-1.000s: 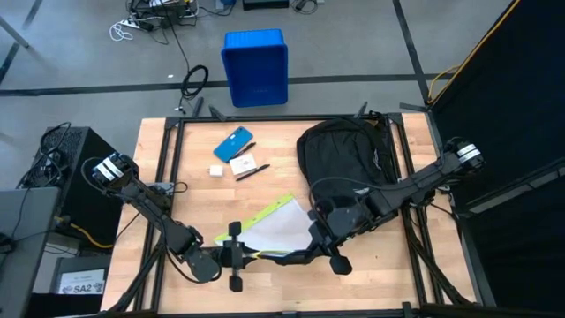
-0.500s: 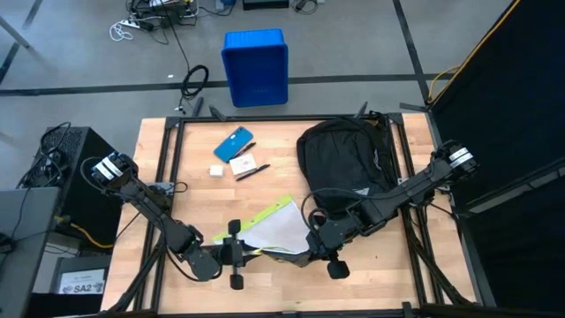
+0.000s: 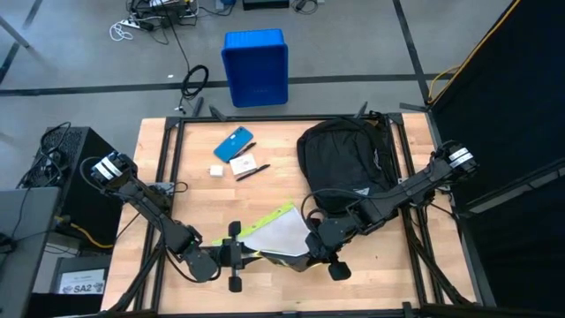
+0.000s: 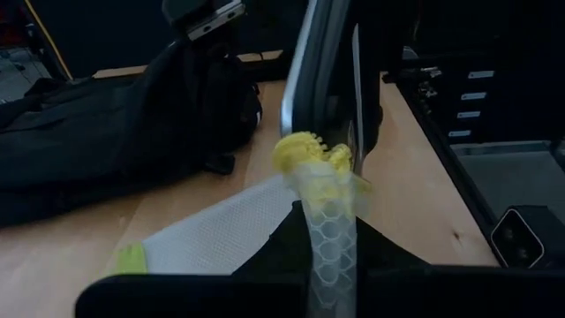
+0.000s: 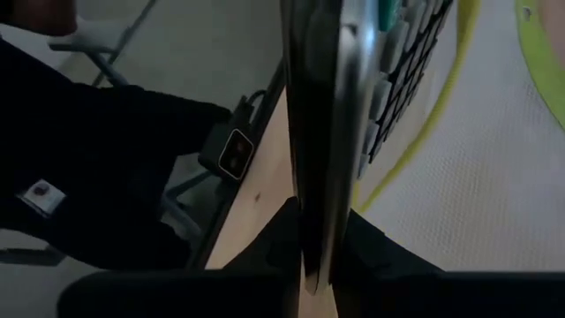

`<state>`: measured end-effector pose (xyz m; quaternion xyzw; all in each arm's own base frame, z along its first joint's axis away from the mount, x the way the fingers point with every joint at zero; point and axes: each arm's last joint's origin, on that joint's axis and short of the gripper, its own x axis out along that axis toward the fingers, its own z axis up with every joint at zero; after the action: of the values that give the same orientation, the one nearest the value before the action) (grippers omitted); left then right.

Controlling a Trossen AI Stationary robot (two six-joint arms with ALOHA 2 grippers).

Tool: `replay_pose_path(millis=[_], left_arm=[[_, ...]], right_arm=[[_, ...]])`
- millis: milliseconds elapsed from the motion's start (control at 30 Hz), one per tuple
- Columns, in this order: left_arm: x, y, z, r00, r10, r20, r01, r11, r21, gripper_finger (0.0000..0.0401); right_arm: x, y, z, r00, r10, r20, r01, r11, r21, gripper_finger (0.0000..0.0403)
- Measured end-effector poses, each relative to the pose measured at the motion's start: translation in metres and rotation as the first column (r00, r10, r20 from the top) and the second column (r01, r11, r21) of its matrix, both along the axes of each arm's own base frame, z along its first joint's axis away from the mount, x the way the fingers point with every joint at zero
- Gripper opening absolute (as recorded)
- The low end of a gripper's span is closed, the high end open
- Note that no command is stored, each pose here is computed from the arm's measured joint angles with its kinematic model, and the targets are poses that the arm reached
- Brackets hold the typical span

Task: Unpack backpack
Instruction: Put the gray calculator into the white zip bag

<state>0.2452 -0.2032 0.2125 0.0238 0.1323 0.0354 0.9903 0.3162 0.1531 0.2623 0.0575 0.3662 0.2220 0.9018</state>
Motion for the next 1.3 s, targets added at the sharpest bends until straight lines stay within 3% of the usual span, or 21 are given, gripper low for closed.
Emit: replay_pose_path(millis=[300, 733, 1067, 1300], left_arm=[[0.001, 0.000, 0.001, 1.000, 0.002, 0.009, -0.002, 1.000, -0.008, 0.0000], [0.000, 0.005, 0.009, 0.997, 0.066, 0.040, -0.065, 0.997, -0.028, 0.0000], [0.005, 0.014, 0.003, 0.995, 0.099, -0.015, -0.100, 0.994, -0.054, 0.0000], [0.015, 0.026, 0.006, 0.993, 0.120, 0.003, -0.120, 0.991, -0.058, 0.0000]], right_arm=[[0.000, 0.000, 0.000, 1.000, 0.016, 0.011, -0.016, 1.000, -0.017, 0.0004], [-0.006, -0.005, -0.007, 0.995, -0.025, -0.098, 0.019, 0.998, -0.066, 0.0001], [-0.015, -0.012, -0.015, 0.966, -0.078, -0.245, 0.055, 0.994, -0.098, 0.0001], [-0.012, -0.016, -0.015, 0.967, -0.081, -0.240, 0.064, 0.995, -0.081, 0.0001]])
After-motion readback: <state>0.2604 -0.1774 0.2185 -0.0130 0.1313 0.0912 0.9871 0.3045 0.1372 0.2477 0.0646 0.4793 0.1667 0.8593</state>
